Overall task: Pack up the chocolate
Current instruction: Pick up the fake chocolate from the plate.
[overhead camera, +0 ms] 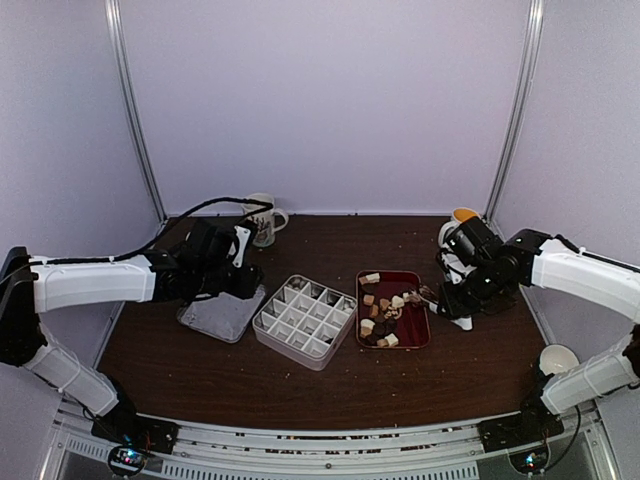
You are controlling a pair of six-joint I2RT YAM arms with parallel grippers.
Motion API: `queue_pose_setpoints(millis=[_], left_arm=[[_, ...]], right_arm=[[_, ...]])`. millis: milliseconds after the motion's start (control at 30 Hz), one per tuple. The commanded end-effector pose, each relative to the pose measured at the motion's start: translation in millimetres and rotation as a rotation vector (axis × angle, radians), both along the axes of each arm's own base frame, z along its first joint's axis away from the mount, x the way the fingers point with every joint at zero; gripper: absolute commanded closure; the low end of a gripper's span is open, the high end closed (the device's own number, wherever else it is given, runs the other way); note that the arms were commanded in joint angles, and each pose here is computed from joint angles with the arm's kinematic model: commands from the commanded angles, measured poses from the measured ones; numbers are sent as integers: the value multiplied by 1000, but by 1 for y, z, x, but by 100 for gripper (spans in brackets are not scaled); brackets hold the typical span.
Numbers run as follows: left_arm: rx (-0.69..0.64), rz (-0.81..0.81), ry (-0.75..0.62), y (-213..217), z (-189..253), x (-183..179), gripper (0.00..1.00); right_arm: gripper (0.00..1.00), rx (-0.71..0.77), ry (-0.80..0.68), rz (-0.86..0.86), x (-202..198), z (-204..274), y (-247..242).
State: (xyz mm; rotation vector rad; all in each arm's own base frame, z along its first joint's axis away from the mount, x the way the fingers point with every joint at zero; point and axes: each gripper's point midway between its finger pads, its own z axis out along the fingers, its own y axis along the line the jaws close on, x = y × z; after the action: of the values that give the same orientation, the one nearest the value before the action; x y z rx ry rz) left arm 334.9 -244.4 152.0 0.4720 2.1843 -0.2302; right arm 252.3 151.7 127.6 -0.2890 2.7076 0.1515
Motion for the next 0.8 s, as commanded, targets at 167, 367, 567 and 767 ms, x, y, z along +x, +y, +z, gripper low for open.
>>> queue_pose_setpoints(millis=[167, 367, 567, 767], left_arm=[[-13, 15, -58, 1, 14, 8, 46], [-7, 30, -65, 5, 14, 8, 47], [-12, 30, -73, 6, 17, 8, 47], [-15, 25, -68, 4, 16, 8, 48]], right_arm=[[65, -2, -13, -16, 9, -6, 1], [70, -4, -20, -10, 10, -3, 1], [74, 42, -122, -2, 14, 30, 2], [76, 165, -160, 75, 11, 55, 22]])
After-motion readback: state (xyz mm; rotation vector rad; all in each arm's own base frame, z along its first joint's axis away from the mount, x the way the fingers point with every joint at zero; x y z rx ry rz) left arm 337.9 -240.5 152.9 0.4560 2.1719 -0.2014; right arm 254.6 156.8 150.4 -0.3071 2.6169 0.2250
